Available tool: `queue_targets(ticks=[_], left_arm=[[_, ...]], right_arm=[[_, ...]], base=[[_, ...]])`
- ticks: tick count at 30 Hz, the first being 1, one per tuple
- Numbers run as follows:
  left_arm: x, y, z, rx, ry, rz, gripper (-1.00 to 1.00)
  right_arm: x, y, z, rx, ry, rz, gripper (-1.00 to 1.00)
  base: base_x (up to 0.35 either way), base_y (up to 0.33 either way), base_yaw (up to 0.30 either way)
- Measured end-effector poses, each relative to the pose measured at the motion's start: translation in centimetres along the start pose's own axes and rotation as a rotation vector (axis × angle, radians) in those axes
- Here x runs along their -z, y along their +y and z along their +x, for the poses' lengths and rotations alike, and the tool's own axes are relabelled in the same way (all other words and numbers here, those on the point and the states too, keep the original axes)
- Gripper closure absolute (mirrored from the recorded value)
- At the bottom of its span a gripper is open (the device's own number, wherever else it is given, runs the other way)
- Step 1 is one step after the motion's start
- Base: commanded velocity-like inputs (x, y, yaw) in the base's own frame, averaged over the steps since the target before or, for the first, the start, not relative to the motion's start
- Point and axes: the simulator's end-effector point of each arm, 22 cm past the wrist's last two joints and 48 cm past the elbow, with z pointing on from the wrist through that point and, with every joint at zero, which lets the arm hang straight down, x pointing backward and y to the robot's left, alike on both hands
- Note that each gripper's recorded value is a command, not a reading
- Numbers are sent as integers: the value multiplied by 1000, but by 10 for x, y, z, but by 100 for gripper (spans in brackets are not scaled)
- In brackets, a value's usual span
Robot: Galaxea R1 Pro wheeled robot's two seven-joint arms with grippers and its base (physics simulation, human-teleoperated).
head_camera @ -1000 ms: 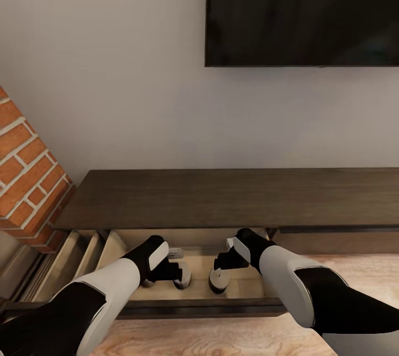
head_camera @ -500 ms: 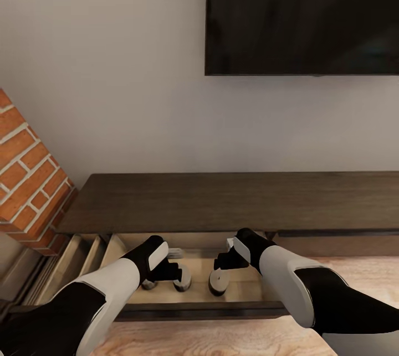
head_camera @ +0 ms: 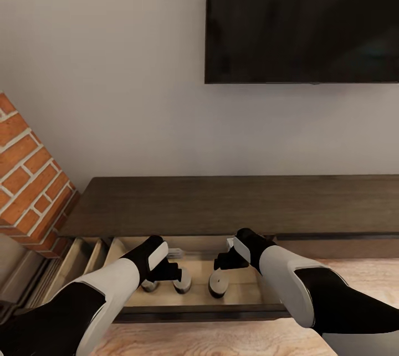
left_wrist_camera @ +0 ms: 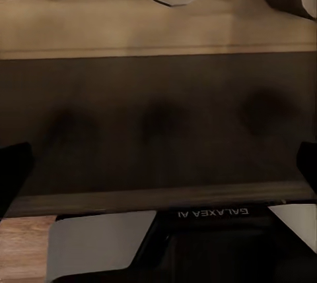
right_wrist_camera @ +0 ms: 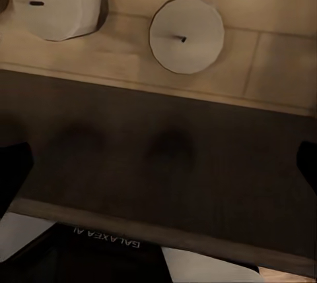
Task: Place each of the two pumpkins and all three candles from the living room inside a cabinet in the living room (use any cabinet), then make sure every cabinet is closed, and position the cauldron so it is next to a table in the living room.
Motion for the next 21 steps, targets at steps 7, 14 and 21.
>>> queue_targets(ticks=[7, 14, 21], left_arm=[[12, 0, 2, 1, 6, -3, -100], [21, 3, 11, 5, 28, -11, -100], [33, 4, 13, 5, 33, -13, -100]], right_arm=[[13, 2, -1, 0, 1, 0, -100], [26, 4, -3, 0, 1, 0, -100], [39, 6, -4, 0, 1, 0, -100]], base=[[0, 0, 0], [0, 0, 0], [0, 0, 0]])
